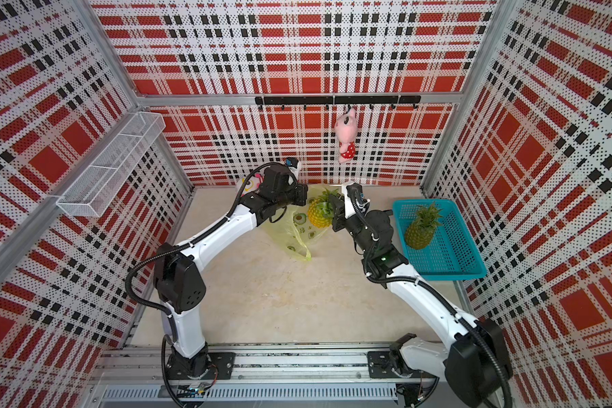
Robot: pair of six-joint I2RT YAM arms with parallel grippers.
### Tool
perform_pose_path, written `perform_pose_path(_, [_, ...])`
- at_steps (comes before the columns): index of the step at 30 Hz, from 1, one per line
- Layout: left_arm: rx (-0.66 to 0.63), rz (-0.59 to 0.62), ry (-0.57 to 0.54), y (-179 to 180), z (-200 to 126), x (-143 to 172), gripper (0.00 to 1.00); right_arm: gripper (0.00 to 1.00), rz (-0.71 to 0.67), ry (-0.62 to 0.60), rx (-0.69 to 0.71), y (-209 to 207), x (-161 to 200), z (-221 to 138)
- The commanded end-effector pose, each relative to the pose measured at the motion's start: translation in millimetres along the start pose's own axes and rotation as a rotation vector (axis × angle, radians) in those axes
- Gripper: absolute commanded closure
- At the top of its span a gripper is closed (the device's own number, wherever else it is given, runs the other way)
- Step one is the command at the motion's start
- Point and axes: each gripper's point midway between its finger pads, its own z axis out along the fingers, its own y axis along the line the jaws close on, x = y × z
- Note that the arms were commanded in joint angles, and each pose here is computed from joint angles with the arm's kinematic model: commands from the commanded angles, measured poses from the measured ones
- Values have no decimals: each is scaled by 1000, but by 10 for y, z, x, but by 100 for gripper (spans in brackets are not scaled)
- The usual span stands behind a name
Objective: Place the pineapple into a plastic bag & tie a knot
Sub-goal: Place the pineapple in the plastic bag.
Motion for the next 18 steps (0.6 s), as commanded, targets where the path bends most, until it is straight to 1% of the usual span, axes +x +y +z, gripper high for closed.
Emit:
perform_pose_path(1, [87,18,-67,-261,-399,-375,100,100,-103,-269,6,20,-571,-100])
perform_pose_path(3, [96,27,-76,-263,-511,-422,100,100,-144,-261,20,0,-497,-57])
perform_pose_path(5, [108,34,-81,-264,-600,-446,100,100,-170,-232,3,27,-389,4])
perform_pose_path(8, [127,40,-81,-254,-671,-449,100,100,-177,-201,-25,65,-219,63])
perform_pose_path(14, [134,64,-55,-202,-634,-358,100,100,-186,-107,-23,37,171,189])
perform_pose_path(18, [161,100,-18,-191,-572,-230,100,100,-185,-62,-10,0,380,262])
